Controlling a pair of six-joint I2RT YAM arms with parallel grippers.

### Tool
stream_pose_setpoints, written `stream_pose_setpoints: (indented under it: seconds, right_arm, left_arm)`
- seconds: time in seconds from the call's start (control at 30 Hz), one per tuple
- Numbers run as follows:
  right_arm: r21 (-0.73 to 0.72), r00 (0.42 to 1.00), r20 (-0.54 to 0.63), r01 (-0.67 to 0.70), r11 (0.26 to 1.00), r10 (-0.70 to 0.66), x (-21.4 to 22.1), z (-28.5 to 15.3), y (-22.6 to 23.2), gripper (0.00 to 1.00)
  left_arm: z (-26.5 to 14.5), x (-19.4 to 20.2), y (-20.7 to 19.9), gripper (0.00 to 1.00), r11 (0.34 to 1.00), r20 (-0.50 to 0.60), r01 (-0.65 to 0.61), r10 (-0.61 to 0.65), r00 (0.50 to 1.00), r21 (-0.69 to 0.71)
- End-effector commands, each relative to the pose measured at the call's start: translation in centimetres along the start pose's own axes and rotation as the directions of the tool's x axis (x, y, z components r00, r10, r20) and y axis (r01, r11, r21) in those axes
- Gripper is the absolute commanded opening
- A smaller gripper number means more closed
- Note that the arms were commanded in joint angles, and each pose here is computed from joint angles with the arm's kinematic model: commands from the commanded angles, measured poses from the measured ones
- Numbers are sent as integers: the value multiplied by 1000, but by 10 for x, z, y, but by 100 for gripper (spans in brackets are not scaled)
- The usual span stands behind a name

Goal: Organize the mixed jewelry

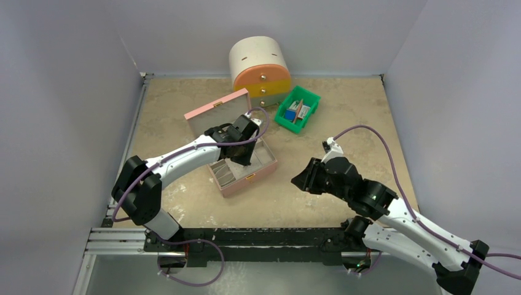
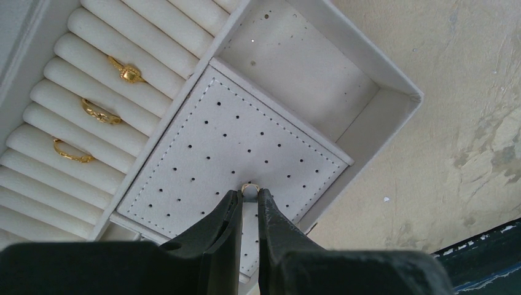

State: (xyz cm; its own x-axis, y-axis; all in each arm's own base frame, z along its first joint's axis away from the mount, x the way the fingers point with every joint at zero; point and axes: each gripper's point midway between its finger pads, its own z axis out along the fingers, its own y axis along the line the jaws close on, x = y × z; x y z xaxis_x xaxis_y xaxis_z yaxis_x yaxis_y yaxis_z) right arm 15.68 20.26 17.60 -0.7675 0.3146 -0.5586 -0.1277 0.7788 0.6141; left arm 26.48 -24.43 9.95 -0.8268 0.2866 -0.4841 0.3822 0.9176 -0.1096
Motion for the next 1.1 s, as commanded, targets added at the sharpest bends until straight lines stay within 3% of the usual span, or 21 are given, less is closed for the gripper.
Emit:
stream_pose_setpoints:
  seconds: [0.0,1.07]
  right_arm:
    - [-31,1000,20,-16,999,16,-4,0,7,35]
    - [-32,1000,20,-15,999,15,-5,1,8,35]
  left_arm:
    - [-7,-10,-1,0,1000,44,-10,10,999,0]
    - [0,1,1,0,1000,0,-17,17,1000,-3]
